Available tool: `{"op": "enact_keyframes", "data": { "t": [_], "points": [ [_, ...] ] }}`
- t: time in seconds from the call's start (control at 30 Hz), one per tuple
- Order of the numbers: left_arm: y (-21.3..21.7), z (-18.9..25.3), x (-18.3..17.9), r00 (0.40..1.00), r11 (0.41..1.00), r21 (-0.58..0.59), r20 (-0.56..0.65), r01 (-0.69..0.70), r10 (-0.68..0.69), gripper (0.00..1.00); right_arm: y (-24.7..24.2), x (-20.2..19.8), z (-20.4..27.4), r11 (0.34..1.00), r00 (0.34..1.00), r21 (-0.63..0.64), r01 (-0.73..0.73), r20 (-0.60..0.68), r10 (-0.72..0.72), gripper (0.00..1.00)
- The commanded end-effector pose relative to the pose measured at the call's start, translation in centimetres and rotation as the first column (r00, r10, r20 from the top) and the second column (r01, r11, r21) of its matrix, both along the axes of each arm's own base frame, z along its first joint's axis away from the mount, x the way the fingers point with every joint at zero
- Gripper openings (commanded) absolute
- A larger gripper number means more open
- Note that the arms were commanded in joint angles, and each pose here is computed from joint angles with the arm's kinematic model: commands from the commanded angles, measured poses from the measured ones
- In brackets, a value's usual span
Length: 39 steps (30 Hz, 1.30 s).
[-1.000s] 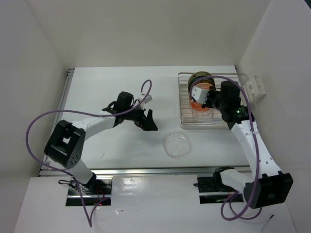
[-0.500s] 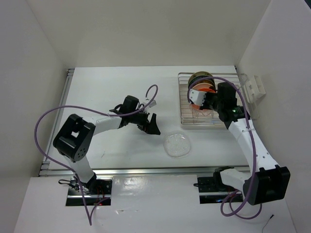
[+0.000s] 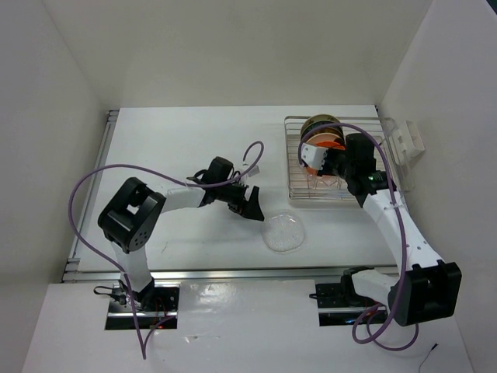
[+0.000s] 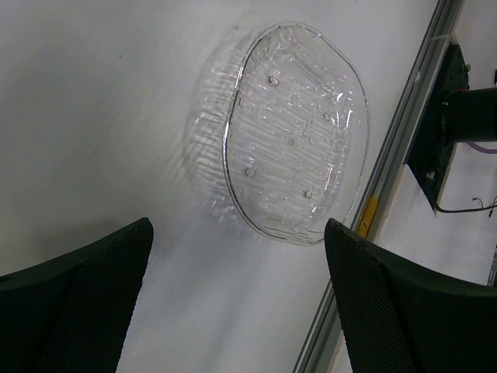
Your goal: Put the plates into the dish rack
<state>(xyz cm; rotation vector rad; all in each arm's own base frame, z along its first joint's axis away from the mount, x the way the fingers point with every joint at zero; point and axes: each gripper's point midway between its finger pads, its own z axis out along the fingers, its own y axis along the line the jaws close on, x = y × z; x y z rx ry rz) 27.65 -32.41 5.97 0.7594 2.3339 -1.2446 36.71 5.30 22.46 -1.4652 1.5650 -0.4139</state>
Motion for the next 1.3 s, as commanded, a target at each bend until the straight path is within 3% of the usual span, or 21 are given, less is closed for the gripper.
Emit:
{"op": "enact_keyframes", "data": {
  "t": [0.0, 0.2, 0.63, 0.87, 1.27],
  "points": [
    [-1.1, 0.7, 1.2, 1.0, 0.999, -0.037, 0.031, -0.001, 0.002, 0.96, -3.4, -0.4, -2.2, 0.987, 0.99, -0.09, 0.132, -0.047, -0.136, 0.0],
    [-1.7, 0.7, 1.2, 0.999, 0.999, -0.043, 0.029, 0.015, -0.014, 0.96, -3.3, 1.2, 1.9, 0.989, 0.988, -0.082, 0.125, 0.1, -0.117, 0.0],
    [-1.9, 0.6, 1.1, 0.999, 0.998, -0.059, 0.029, 0.03, -0.028, 0.95, -1.8, 1.7, 4.9, 0.995, 0.992, -0.094, 0.027, 0.127, -0.015, 0.0],
    [-2.0, 0.6, 1.3, 0.999, 0.998, -0.059, 0.029, 0.03, -0.028, 0.95, -1.9, 1.0, 2.1, 0.993, 0.999, -0.115, 0.012, 0.048, -0.007, 0.0],
    [-2.2, -0.2, 0.2, 0.998, 0.997, -0.056, -0.016, 0.059, -0.06, 0.83, -2.4, 0.6, -1.9, 0.993, 0.998, -0.104, 0.057, -0.008, -0.058, 0.0]
  ]
}}
